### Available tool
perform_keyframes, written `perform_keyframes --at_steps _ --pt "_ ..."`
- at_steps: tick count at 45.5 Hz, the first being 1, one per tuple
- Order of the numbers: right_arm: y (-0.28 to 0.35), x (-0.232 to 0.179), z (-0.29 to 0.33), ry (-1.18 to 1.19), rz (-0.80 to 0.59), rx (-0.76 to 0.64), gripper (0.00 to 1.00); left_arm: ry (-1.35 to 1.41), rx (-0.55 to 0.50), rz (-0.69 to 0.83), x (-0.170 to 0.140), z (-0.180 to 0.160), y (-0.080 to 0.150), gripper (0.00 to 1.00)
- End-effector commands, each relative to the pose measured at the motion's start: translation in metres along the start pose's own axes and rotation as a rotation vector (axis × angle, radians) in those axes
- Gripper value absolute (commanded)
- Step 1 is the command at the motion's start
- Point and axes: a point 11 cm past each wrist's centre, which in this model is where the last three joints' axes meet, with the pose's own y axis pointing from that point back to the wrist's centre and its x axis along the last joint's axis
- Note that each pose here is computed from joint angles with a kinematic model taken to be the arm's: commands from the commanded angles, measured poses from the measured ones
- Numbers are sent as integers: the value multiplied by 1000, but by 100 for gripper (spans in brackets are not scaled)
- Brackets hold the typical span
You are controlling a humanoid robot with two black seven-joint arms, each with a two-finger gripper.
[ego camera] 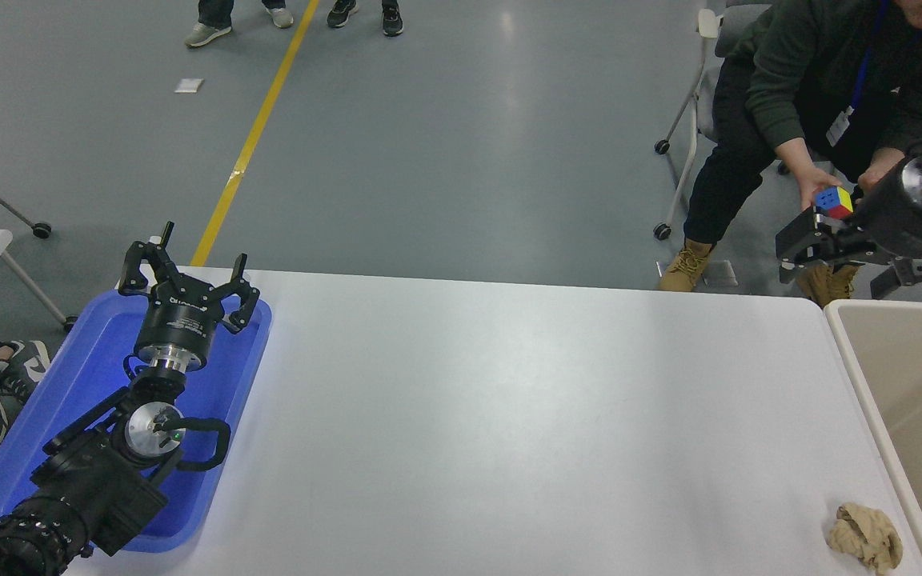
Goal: Pick up paper ball place in dustbin
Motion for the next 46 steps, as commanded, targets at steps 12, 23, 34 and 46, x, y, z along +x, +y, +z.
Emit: perform_keyframes --at_steps 12,23,34,46 --pt "-68 -43 96 -190 8 -99 100 0 -1 -1 0 0 0 100" --pt "-115 -78 123 -216 27 -166 100 0 0 0 0 0 0 100" --pt "-146 -108 132 -238 15 -178 100 0 0 0 0 0 0 100" --pt "-164 -134 126 -272 -25 -141 100 0 0 0 0 0 0 100"
